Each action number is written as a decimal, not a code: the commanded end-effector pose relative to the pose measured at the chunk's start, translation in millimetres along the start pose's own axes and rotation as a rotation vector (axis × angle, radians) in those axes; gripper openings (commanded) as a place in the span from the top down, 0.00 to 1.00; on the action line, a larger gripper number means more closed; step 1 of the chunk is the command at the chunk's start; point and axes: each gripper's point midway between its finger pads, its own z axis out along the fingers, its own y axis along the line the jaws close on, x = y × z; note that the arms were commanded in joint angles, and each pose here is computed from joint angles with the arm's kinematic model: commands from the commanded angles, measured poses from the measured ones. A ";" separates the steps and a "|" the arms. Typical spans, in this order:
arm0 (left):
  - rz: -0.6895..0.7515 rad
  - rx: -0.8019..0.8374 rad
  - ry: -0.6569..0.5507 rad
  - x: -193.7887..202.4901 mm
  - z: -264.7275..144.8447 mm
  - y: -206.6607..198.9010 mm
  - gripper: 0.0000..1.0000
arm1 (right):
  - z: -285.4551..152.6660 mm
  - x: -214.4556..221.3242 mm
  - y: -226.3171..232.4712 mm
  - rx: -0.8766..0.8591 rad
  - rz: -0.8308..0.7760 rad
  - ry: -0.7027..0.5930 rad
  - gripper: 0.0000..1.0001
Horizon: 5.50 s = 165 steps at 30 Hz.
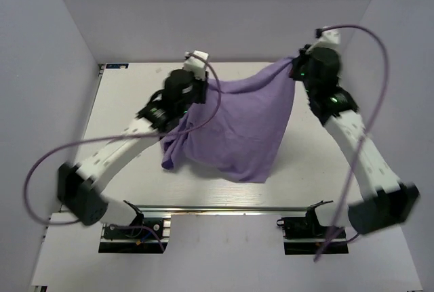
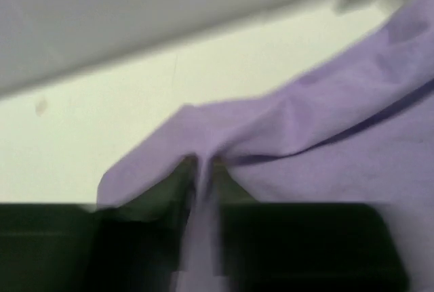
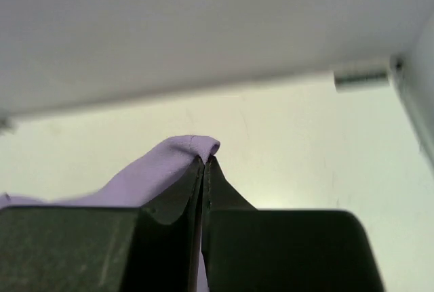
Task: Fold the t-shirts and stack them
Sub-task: Flatten out the tshirt
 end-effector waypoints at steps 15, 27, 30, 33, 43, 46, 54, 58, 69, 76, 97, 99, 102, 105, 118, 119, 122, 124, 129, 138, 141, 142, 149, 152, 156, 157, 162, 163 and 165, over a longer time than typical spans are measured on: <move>-0.062 -0.151 0.476 161.5 87.1 24.8 0.01 | 115.4 205.6 -56.0 0.225 0.004 0.593 0.10; -0.239 -0.286 0.478 168.1 -36.2 59.4 0.01 | 34.1 224.4 -60.5 0.170 0.024 0.654 0.10; -0.321 -0.298 0.554 205.4 -72.0 55.8 0.01 | 1.8 245.3 -54.3 0.105 0.069 0.693 0.10; -0.365 -0.366 0.682 249.2 -106.8 58.5 0.01 | -24.8 255.7 -53.1 0.076 0.104 0.713 0.10; -0.464 -0.506 0.703 308.3 -156.7 72.6 0.01 | -140.6 329.9 -36.3 -0.096 0.219 0.974 0.10; -0.469 -0.550 0.693 320.8 -156.8 78.2 0.01 | -168.9 343.2 -40.0 -0.088 0.198 1.052 0.10; -0.498 -0.398 0.621 327.6 -123.9 59.5 0.17 | -204.4 382.9 -37.0 -0.064 0.206 1.208 0.15; -0.488 -0.386 0.637 334.8 -121.3 57.4 0.34 | -211.7 397.0 -31.7 -0.067 0.207 1.256 0.15; -0.512 -0.273 0.571 321.0 -119.7 44.2 1.00 | -236.4 418.8 -16.7 -0.119 0.168 1.346 0.30; -0.513 -0.259 0.382 258.9 -107.5 52.5 1.00 | -189.2 388.0 5.7 -0.158 0.153 1.151 1.00; -0.341 -0.626 -0.475 -134.6 -189.7 160.9 1.00 | -135.2 -79.4 -45.1 0.285 0.138 -0.195 1.00; -0.334 -0.668 -0.517 -153.1 -208.8 169.4 1.00 | -152.2 -115.3 -54.1 0.314 0.128 -0.280 1.00; -0.296 -0.696 -0.570 -174.0 -226.5 175.8 1.00 | -169.1 -145.4 -59.0 0.316 0.113 -0.352 1.00; -0.266 -0.675 -0.612 -198.8 -239.3 174.3 1.00 | -185.4 -171.5 -59.2 0.286 0.117 -0.421 1.00; -0.161 -0.294 -0.813 -283.1 -294.8 124.9 1.00 | -251.9 -248.9 -37.3 0.019 0.080 -0.622 1.00; -0.166 -0.271 -0.833 -289.3 -302.9 122.4 1.00 | -252.9 -250.7 -36.9 0.017 0.072 -0.626 1.00; -0.151 -0.209 -0.854 -295.6 -306.6 112.2 1.00 | -254.4 -257.0 -32.9 -0.001 0.065 -0.639 1.00; -0.142 -0.189 -0.858 -297.7 -309.5 109.0 1.00 | -251.4 -259.8 -31.7 0.006 0.063 -0.640 1.00; -0.112 -0.153 -0.804 -296.1 -287.5 99.4 1.00 | -246.3 -268.0 -34.1 0.049 0.061 -0.659 1.00; -0.121 -0.219 -0.722 -273.6 -241.4 104.9 1.00 | -198.7 -255.9 -33.1 0.190 0.006 -0.611 1.00; -0.128 -0.283 -0.656 -248.8 -204.1 110.6 1.00 | -168.7 -240.5 -33.7 0.282 -0.040 -0.572 1.00; -0.120 -0.321 -0.628 -240.9 -191.1 115.0 1.00 | -161.7 -236.5 -34.8 0.308 -0.040 -0.570 1.00; -0.088 -0.485 -0.450 -173.4 -92.3 128.9 1.00 | -63.8 -164.8 -23.4 0.447 -0.185 -0.386 1.00; -0.064 -0.538 -0.365 -131.2 -47.8 133.6 1.00 | -14.5 -126.7 -24.5 0.481 -0.237 -0.302 1.00; -0.038 -0.592 -0.300 -91.9 0.8 151.4 1.00 | 46.0 -82.2 -34.1 0.487 -0.265 -0.216 1.00; -0.038 -0.605 -0.275 -80.4 11.3 157.2 1.00 | 72.8 -54.5 -35.5 0.497 -0.301 -0.160 1.00; -0.043 -0.581 -0.161 -15.8 98.9 193.8 1.00 | 147.7 -2.6 -55.9 0.501 -0.345 -0.076 1.00; -0.056 -0.582 -0.177 -15.3 110.9 200.6 1.00 | 164.0 13.7 -58.8 0.502 -0.354 -0.053 1.00; -0.063 -0.572 -0.144 5.5 137.7 211.3 1.00 | 190.8 36.9 -61.6 0.465 -0.363 -0.018 1.00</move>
